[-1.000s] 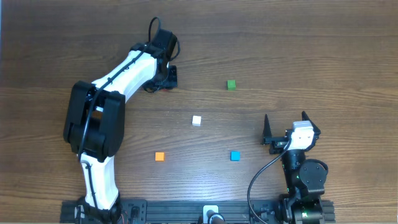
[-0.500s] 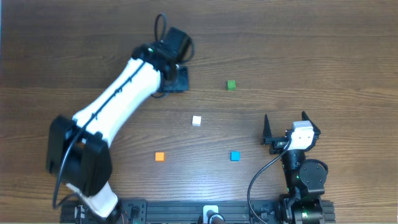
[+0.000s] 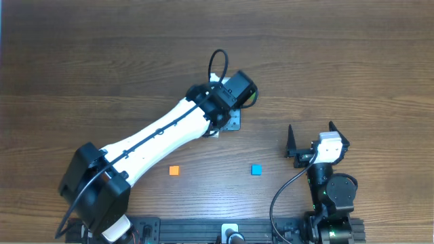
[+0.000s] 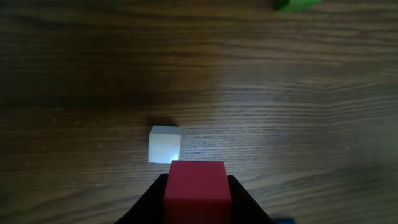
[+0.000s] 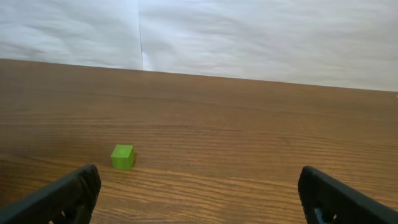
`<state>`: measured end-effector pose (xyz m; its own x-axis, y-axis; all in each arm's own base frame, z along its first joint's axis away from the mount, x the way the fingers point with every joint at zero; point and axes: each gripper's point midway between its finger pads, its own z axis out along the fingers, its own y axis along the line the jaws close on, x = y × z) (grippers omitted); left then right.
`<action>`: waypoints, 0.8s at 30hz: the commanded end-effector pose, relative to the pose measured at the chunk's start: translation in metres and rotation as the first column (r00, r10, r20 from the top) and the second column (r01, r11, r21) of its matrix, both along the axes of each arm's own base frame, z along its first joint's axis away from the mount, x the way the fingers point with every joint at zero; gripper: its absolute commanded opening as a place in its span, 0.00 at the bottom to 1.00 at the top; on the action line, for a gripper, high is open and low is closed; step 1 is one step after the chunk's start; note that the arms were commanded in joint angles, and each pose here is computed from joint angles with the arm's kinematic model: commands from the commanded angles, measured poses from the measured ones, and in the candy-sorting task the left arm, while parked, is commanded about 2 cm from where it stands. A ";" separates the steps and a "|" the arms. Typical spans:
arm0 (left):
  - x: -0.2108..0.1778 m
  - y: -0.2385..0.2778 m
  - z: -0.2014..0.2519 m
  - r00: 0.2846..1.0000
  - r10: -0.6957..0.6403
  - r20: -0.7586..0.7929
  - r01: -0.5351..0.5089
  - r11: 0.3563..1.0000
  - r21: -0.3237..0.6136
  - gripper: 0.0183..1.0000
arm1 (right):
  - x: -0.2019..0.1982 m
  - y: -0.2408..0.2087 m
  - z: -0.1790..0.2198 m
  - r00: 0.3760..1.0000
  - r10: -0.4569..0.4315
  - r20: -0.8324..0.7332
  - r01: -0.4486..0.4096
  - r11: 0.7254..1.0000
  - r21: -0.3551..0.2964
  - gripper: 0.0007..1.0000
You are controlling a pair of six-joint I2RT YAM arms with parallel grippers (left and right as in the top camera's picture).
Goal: Stack Cubes
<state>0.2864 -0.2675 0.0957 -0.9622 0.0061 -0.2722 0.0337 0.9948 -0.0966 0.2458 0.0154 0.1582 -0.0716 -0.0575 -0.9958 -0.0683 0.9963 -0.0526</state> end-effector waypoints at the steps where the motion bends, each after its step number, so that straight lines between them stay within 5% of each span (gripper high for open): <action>1: -0.005 0.017 -0.021 0.997 0.069 -0.030 -0.068 0.997 0.041 0.03 | 0.000 0.000 -0.001 1.000 0.005 0.002 -0.005 1.000 0.000 0.99; 24: -0.001 0.026 -0.061 0.994 0.095 -0.061 -0.091 0.993 0.073 0.03 | 0.000 0.000 -0.001 1.000 0.005 0.002 -0.005 1.000 0.000 0.99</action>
<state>0.2869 -0.2474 0.0451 -0.9733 -0.0554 -0.2229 -0.0440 0.9975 -0.0558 0.2458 0.0154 0.1582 -0.0716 -0.0575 -0.9958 -0.0683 0.9963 -0.0526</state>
